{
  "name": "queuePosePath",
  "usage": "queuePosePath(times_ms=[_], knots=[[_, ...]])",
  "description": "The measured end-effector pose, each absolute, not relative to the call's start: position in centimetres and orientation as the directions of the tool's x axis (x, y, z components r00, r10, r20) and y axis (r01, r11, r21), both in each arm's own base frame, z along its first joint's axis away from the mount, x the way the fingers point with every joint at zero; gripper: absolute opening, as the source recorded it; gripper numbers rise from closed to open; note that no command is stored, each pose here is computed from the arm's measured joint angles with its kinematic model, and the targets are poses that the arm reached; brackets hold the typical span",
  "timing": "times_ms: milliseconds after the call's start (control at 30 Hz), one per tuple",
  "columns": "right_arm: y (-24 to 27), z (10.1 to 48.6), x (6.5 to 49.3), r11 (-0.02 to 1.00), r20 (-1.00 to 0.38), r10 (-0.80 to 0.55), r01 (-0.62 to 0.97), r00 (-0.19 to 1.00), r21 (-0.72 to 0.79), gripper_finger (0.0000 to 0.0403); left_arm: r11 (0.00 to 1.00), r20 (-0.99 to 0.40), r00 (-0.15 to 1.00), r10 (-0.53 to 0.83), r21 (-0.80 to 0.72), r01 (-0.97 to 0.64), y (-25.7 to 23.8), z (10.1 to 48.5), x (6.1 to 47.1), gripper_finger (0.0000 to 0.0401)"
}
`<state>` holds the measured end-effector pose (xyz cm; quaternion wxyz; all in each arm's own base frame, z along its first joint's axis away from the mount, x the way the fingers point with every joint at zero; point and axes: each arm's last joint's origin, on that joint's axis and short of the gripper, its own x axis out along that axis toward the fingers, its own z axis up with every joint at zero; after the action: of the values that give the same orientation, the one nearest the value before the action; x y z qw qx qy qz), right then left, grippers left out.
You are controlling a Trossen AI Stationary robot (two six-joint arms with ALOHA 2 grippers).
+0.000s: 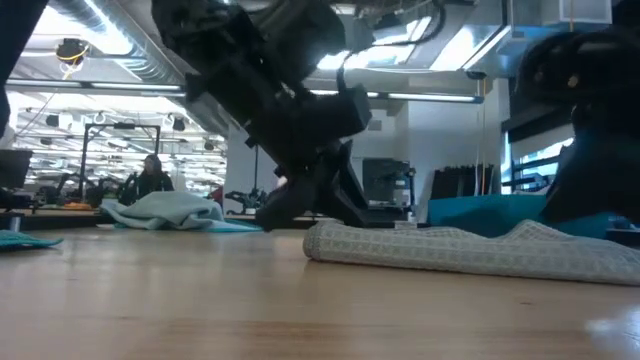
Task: Fold microfiber towels
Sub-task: Put the grey microfiber cloth into the blue bin
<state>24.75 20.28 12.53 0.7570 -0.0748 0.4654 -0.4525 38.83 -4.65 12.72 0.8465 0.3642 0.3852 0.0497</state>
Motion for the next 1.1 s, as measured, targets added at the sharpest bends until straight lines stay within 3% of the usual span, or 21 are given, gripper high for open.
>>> queuePosePath(times_ms=[100, 200, 300, 433, 600, 767, 933, 1100], knots=[[21.1, 14.1, 24.3, 0.552, -0.612, -0.778, 0.624, 0.144, -0.554, 0.0165, 0.719, -0.621, 0.694, 0.363, 0.661, 0.214, -5.8, 13.3, 38.3, 0.0117], [22.3, 15.6, 24.0, 0.550, -0.575, -0.792, 0.649, 0.205, -0.525, 0.0154, 0.737, -0.616, 0.730, 0.296, 0.634, 0.235, -7.4, 14.2, 38.0, 0.0117], [23.3, 16.0, 24.1, 0.593, -0.561, -0.772, 0.659, 0.300, -0.463, 0.0149, 0.771, -0.638, 0.750, 0.174, 0.562, 0.299, -9.3, 14.4, 37.6, 0.0117], [24.6, 15.4, 24.7, 0.656, -0.630, -0.690, 0.677, 0.357, -0.335, 0.0148, 0.790, -0.655, 0.745, 0.129, 0.522, 0.322, -11.3, 14.2, 36.9, 0.0117], [27.0, 14.6, 25.8, 0.845, -0.744, -0.501, 0.434, 0.442, -0.311, 0.0149, 0.772, -0.656, 0.736, 0.166, 0.551, 0.317, -13.1, 14.1, 36.1, 0.0117], [27.4, 14.5, 26.8, 0.891, -0.744, -0.451, 0.288, 0.493, -0.350, 0.0181, 0.736, -0.648, 0.738, 0.189, 0.591, 0.330, -13.9, 14.1, 35.6, 0.0117], [25.9, 13.6, 27.3, 0.877, -0.745, -0.481, 0.247, 0.461, -0.413, 0.0233, 0.735, -0.658, 0.727, 0.196, 0.589, 0.335, -13.8, 13.9, 35.5, 0.0117], [24.9, 12.0, 28.1, 0.915, -0.810, -0.404, 0.181, 0.425, -0.361, 0.0263, 0.753, -0.680, 0.718, 0.147, 0.548, 0.365, -14.0, 13.8, 35.5, 0.0117]])
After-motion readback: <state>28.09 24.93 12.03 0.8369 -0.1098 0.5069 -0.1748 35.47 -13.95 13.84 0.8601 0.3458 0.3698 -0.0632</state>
